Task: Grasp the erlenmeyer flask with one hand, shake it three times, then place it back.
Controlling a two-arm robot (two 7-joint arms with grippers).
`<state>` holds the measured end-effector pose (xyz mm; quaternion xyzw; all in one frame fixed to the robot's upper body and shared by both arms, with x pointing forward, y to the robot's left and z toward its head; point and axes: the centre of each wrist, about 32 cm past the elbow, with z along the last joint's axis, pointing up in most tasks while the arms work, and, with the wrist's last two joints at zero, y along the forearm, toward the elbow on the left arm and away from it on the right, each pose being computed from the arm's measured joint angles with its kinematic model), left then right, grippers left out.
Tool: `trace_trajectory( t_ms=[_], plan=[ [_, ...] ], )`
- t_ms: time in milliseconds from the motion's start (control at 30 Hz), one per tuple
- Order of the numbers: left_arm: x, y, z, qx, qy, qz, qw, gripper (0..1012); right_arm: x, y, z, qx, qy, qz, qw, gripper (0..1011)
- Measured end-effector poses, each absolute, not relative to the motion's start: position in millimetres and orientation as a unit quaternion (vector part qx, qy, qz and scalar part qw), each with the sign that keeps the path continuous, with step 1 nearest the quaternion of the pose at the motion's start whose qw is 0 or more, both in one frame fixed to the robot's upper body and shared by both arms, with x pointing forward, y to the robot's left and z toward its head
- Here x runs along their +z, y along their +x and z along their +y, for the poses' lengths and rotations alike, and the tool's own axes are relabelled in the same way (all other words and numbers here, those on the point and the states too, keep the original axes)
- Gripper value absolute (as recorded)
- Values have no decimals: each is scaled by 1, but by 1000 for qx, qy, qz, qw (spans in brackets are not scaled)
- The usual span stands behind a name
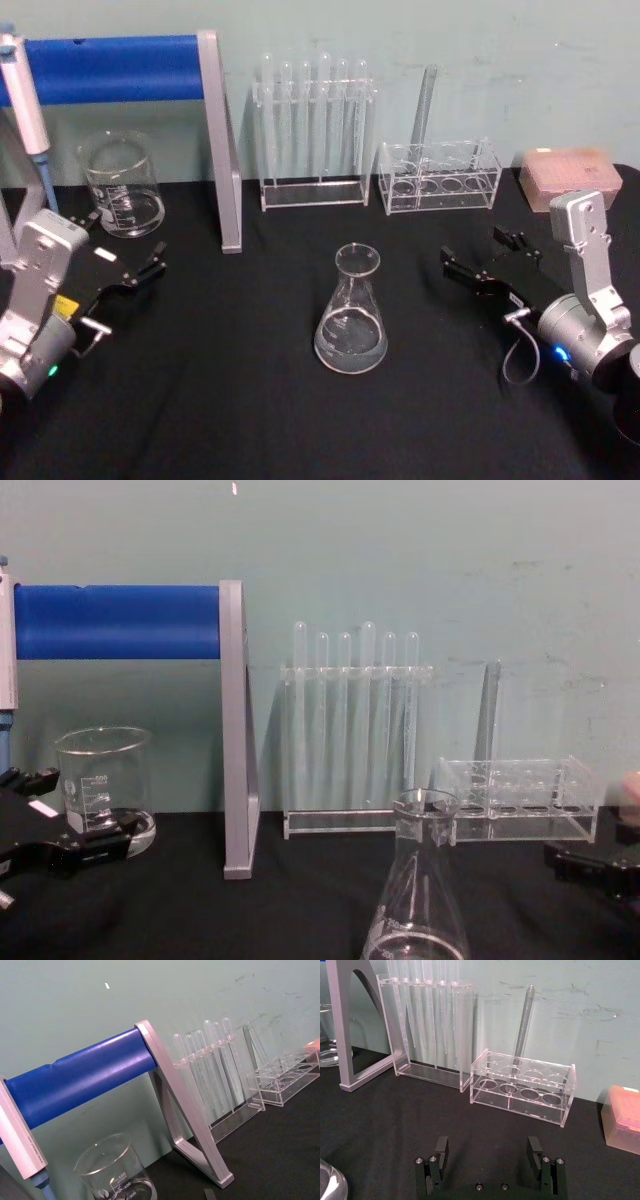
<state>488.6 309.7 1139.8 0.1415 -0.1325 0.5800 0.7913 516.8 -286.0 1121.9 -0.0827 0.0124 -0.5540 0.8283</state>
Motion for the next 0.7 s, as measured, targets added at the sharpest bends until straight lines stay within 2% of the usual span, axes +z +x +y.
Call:
trace_trajectory(
  t_ms=[700],
  plan=[
    [1140, 489, 310, 580, 141, -132, 791, 1001, 1122, 517, -286, -554, -83, 12, 829, 1000]
  ],
)
